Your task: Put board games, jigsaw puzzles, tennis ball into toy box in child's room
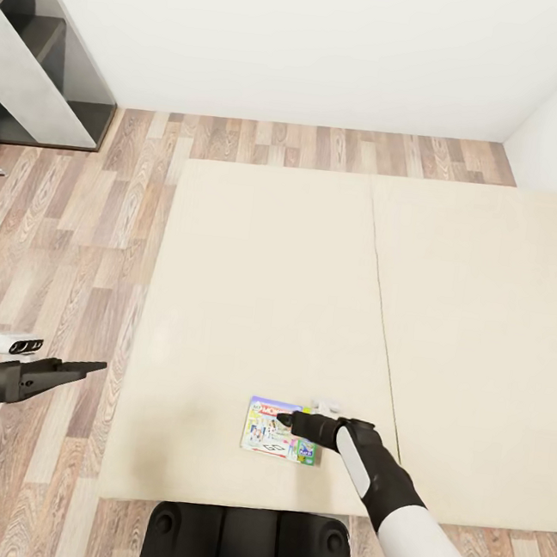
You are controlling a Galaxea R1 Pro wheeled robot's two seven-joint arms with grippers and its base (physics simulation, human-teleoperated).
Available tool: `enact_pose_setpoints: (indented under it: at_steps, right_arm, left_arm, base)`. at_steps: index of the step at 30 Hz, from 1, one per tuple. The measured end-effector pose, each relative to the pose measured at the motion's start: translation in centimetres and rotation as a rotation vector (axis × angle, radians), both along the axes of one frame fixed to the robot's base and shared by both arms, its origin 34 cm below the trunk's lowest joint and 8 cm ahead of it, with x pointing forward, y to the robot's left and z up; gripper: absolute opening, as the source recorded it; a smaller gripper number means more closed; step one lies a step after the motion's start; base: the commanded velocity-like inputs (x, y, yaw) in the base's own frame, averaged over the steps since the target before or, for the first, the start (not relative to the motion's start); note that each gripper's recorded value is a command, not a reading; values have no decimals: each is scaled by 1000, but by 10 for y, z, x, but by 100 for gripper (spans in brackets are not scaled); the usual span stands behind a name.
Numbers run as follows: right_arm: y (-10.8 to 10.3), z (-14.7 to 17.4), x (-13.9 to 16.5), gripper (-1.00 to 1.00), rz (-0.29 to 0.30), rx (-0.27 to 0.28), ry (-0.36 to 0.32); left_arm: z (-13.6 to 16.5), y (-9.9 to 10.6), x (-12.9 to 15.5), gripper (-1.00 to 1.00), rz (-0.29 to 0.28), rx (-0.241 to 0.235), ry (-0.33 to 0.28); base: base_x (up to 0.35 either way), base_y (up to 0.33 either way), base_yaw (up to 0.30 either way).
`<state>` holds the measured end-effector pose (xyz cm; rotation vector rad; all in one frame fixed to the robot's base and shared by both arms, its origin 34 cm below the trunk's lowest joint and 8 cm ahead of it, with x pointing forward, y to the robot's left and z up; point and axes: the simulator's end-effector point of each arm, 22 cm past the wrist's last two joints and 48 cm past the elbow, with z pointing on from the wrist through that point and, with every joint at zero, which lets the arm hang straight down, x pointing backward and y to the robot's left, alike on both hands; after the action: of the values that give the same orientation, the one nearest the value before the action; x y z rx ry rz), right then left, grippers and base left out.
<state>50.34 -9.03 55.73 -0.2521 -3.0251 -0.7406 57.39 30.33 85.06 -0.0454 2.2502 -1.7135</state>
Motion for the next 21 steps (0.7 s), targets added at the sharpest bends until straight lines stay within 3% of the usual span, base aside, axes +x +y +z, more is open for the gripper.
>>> enact_pose_setpoints:
  at_steps: [5,14,21]
  right_arm:
    - [-10,3,12,100,-5,-32,-30]
    - [-13,18,44,100,-14,-34,-103]
    - [-15,24,55,100,-20,-34,-123]
  left_arm:
    - [0,0,0,100,1,0,0]
    - [0,0,0,100,2,0,0]
    - [0,0,0,100,2,0,0]
  base:
    - [0,0,0]
    - [0,0,0]
    - [0,0,0]
